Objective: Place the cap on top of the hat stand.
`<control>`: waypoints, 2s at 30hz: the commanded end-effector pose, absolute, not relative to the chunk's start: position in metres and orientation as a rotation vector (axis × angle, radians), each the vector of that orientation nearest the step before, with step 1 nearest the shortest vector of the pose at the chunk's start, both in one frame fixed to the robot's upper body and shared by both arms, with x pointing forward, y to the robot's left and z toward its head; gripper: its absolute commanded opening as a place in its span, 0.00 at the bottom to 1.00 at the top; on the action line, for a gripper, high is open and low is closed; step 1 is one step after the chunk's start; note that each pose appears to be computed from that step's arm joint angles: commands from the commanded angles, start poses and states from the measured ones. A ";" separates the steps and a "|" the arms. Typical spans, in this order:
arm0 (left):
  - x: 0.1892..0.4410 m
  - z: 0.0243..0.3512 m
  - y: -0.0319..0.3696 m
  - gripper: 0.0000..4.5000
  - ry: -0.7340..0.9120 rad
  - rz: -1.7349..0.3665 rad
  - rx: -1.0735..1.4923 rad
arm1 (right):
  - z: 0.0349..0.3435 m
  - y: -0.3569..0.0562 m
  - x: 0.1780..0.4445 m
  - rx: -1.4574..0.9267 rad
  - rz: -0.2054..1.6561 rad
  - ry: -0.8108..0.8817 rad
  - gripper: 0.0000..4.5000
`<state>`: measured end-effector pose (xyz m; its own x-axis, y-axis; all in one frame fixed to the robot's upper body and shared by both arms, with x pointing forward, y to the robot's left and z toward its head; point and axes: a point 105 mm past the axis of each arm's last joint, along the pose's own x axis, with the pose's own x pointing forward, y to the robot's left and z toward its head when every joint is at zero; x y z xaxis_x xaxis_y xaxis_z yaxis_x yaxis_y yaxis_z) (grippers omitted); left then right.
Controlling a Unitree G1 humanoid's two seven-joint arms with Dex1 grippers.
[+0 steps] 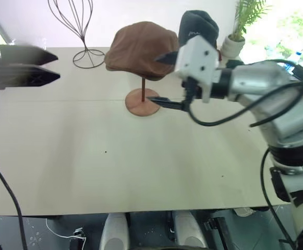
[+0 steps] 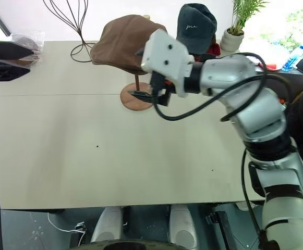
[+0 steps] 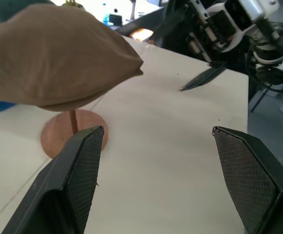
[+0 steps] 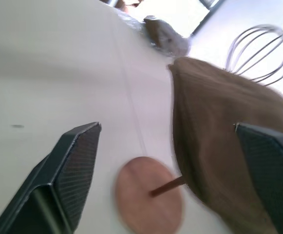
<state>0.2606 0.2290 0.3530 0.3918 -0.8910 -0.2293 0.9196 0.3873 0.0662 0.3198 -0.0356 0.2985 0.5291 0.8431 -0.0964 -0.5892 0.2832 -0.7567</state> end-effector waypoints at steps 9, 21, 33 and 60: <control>0.265 0.367 0.225 0.83 0.118 -1.175 0.264 | 0.306 -0.010 0.347 -1.066 0.730 -0.647 1.00; 0.269 0.366 0.224 0.84 0.095 -1.167 0.275 | 0.310 -0.018 0.346 -1.111 0.699 -0.702 0.36; 0.270 0.365 0.224 0.84 0.081 -1.159 0.278 | 0.309 -0.020 0.342 -1.122 0.718 -0.715 0.01; 0.276 0.371 0.220 0.84 0.047 -1.153 0.267 | 0.292 -0.043 0.343 -0.985 0.689 -0.884 0.49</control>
<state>0.2807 0.2194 0.3574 0.3931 -0.8981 -0.1970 0.9185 0.3740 0.1280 0.3478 -0.0431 0.2843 0.4946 0.8200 0.2881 -0.1349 0.3999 -0.9066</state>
